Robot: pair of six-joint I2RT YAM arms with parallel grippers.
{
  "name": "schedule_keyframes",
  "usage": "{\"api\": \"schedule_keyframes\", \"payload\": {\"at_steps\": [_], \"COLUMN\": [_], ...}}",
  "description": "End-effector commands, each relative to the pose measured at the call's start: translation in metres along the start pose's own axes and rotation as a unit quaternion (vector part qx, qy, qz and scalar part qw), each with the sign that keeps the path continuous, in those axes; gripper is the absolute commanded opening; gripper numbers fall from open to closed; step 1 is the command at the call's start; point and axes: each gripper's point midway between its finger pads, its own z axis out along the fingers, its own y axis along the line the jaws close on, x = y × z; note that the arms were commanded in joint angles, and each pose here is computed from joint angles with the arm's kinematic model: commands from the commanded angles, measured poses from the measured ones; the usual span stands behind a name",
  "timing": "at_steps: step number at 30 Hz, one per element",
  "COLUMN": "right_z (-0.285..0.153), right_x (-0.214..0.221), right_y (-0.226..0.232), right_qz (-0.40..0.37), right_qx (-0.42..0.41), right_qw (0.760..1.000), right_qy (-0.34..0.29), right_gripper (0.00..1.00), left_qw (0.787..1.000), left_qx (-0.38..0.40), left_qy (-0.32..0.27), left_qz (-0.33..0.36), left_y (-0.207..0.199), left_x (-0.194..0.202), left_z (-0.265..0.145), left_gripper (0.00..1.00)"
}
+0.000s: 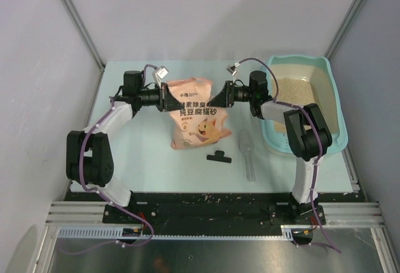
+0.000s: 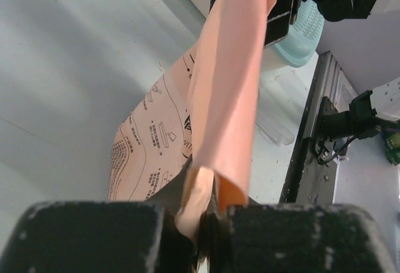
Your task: Fill the litter box with clean litter
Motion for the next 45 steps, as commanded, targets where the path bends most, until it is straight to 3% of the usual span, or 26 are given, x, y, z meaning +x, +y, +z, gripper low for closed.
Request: {"api": "schedule_keyframes", "payload": {"at_steps": [1, 3, 6, 8, 12, 18, 25, 30, 37, 41, 45], "right_z": [0.005, 0.006, 0.002, -0.003, -0.018, -0.027, -0.04, -0.044, -0.045, -0.048, -0.054], "right_x": [-0.009, -0.008, -0.01, -0.014, -0.024, -0.021, -0.017, -0.014, -0.014, -0.013, -0.019], "right_y": [0.011, 0.016, 0.016, 0.018, 0.033, 0.054, 0.043, 0.046, 0.051, 0.051, 0.049], "right_qz": [-0.027, -0.033, -0.03, -0.023, 0.004, 0.154, 0.285, 0.295, 0.297, 0.304, 0.305], "right_qx": [-0.032, -0.038, -0.027, -0.024, -0.044, -0.065, -0.037, -0.051, -0.052, -0.047, -0.044], "right_qw": [0.999, 0.999, 0.999, 0.999, 0.999, 0.985, 0.957, 0.952, 0.951, 0.949, 0.949], "right_qy": [-0.004, 0.0, 0.001, -0.002, -0.001, 0.029, 0.048, 0.064, 0.068, 0.07, 0.061], "right_gripper": [0.33, 0.31, 0.08, 0.0, 0.0, 0.0, 0.0, 0.0, 0.0, 0.0, 0.0], "left_qw": [0.999, 0.999, 0.999, 0.998, 0.99, 0.964, 0.95, 0.938, 0.92, 0.921, 0.904], "left_qx": [0.01, 0.01, 0.007, 0.005, 0.012, -0.002, -0.002, 0.014, 0.14, 0.148, 0.144], "left_qy": [-0.007, -0.009, -0.012, -0.015, -0.019, -0.013, -0.001, -0.011, 0.037, 0.045, 0.044], "left_qz": [-0.043, -0.046, -0.051, -0.061, -0.136, -0.264, -0.311, -0.346, -0.363, -0.357, -0.4], "left_y": [-0.003, -0.002, 0.002, 0.005, 0.009, 0.006, 0.005, 0.013, -0.016, -0.022, -0.008], "left_x": [-0.004, -0.005, -0.006, -0.007, -0.001, 0.021, 0.044, 0.036, 0.015, -0.013, -0.024], "left_z": [-0.003, -0.004, -0.007, -0.01, -0.022, -0.025, -0.026, -0.037, -0.033, -0.024, -0.025], "left_gripper": [0.06, 0.06, 0.04, 0.03, 0.0, 0.0, 0.0, 0.0, 0.01, 0.02, 0.0]}}
